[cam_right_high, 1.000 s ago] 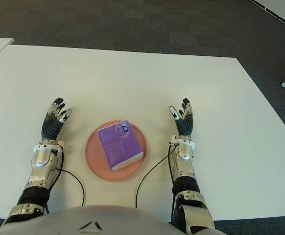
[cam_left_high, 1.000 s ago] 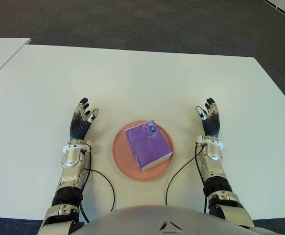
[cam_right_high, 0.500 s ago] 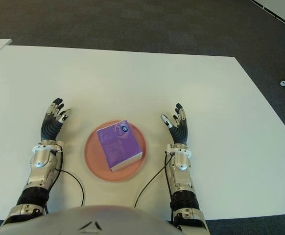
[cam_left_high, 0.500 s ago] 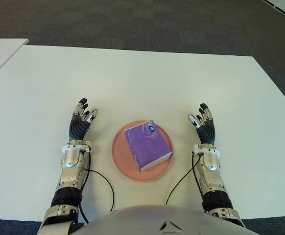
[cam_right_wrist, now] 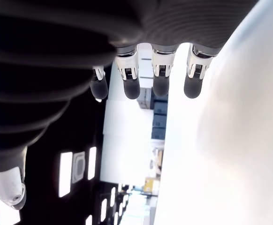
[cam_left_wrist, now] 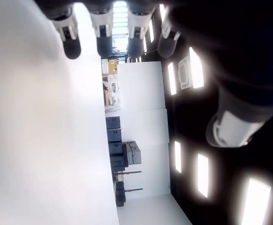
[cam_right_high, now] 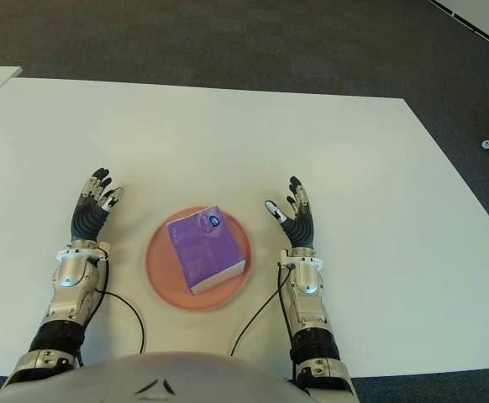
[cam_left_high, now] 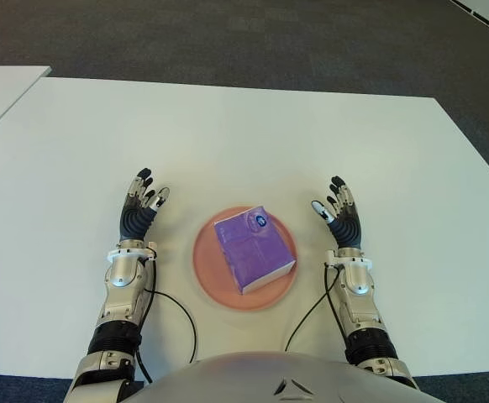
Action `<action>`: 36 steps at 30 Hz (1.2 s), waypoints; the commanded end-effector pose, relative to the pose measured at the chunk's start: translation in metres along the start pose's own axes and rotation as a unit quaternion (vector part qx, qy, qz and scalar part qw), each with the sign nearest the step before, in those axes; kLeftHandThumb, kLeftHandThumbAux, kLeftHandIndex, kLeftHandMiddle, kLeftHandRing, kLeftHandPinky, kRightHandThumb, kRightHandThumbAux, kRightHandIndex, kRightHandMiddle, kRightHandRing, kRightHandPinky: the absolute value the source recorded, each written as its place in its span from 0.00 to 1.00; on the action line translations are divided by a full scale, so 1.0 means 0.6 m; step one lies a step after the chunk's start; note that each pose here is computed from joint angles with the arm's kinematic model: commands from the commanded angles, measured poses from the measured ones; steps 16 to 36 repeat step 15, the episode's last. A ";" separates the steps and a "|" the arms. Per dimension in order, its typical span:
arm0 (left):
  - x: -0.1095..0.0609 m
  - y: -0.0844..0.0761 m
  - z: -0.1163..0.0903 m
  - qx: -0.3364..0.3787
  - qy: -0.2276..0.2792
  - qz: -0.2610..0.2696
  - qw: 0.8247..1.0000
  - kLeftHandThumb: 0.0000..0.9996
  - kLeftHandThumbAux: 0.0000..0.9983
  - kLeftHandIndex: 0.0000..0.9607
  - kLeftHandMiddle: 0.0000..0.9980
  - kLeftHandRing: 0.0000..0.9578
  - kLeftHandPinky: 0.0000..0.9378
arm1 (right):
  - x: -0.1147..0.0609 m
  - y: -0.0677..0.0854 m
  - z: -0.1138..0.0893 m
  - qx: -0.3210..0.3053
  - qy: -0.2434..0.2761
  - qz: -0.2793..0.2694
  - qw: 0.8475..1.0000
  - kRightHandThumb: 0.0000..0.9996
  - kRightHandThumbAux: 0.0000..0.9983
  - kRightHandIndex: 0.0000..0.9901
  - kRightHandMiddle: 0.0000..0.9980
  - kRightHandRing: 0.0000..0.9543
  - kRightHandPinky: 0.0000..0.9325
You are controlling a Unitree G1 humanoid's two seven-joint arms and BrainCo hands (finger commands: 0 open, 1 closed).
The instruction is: Put the tissue paper into the plate.
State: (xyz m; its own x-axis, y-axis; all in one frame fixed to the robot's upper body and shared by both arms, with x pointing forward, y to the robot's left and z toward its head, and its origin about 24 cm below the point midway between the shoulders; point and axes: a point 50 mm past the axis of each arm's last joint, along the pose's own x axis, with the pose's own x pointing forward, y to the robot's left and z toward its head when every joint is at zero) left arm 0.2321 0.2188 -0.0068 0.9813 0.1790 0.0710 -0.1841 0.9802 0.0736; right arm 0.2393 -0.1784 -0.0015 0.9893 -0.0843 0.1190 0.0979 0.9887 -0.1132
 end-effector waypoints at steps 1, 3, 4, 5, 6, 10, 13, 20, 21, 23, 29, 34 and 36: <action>-0.003 -0.006 -0.005 -0.003 0.011 -0.008 1.000 0.00 0.57 0.00 0.00 0.00 0.00 | -0.023 0.005 -0.039 0.002 0.052 0.008 0.999 0.03 0.56 0.00 0.00 0.00 0.00; -0.003 -0.006 -0.005 -0.004 0.011 -0.008 1.000 0.00 0.57 0.00 0.00 0.00 0.00 | -0.021 0.004 -0.040 0.003 0.053 0.008 0.999 0.03 0.56 0.00 0.00 0.00 0.00; -0.003 -0.006 -0.005 -0.004 0.011 -0.008 1.000 0.00 0.57 0.00 0.00 0.00 0.00 | -0.021 0.004 -0.040 0.003 0.052 0.008 0.999 0.03 0.56 0.00 0.00 0.00 0.00; -0.003 -0.006 -0.005 -0.004 0.011 -0.008 1.000 0.00 0.57 0.00 0.00 0.00 0.00 | -0.020 0.004 -0.041 0.004 0.052 0.009 0.999 0.03 0.56 0.00 0.00 0.00 0.00; -0.003 -0.006 -0.005 -0.004 0.010 -0.008 1.000 0.00 0.57 0.00 0.00 0.00 0.00 | -0.020 0.003 -0.041 0.004 0.051 0.009 0.999 0.03 0.56 0.00 0.00 0.00 0.00; -0.003 -0.007 -0.004 -0.003 0.009 -0.009 1.000 0.00 0.57 0.00 0.00 0.00 0.00 | -0.019 0.003 -0.043 0.005 0.052 0.010 0.999 0.02 0.55 0.00 0.00 0.00 0.00; -0.004 -0.006 -0.004 -0.004 0.009 -0.009 1.000 0.00 0.57 0.00 0.00 0.00 0.00 | -0.017 0.003 -0.043 0.007 0.051 0.009 0.999 0.02 0.55 0.00 0.00 0.00 0.00; -0.004 -0.006 -0.005 -0.005 0.009 -0.010 1.000 0.00 0.57 0.00 0.00 0.00 0.00 | -0.016 0.003 -0.044 0.008 0.051 0.009 0.999 0.02 0.54 0.00 0.00 0.00 0.00; -0.004 -0.006 -0.005 -0.005 0.009 -0.010 1.000 0.00 0.57 0.00 0.00 0.00 0.00 | -0.016 0.003 -0.044 0.008 0.051 0.009 0.999 0.02 0.54 0.00 0.00 0.00 0.00; -0.004 -0.006 -0.005 -0.005 0.009 -0.010 1.000 0.00 0.57 0.00 0.00 0.00 0.00 | -0.016 0.003 -0.044 0.008 0.051 0.009 0.999 0.02 0.54 0.00 0.00 0.00 0.00; -0.004 -0.006 -0.005 -0.005 0.009 -0.010 1.000 0.00 0.57 0.00 0.00 0.00 0.00 | -0.016 0.003 -0.044 0.008 0.051 0.009 0.999 0.02 0.54 0.00 0.00 0.00 0.00; -0.004 -0.006 -0.005 -0.005 0.009 -0.010 1.000 0.00 0.57 0.00 0.00 0.00 0.00 | -0.016 0.003 -0.044 0.008 0.051 0.009 0.999 0.02 0.54 0.00 0.00 0.00 0.00; -0.004 -0.006 -0.005 -0.005 0.009 -0.010 1.000 0.00 0.57 0.00 0.00 0.00 0.00 | -0.016 0.003 -0.044 0.008 0.051 0.009 0.999 0.02 0.54 0.00 0.00 0.00 0.00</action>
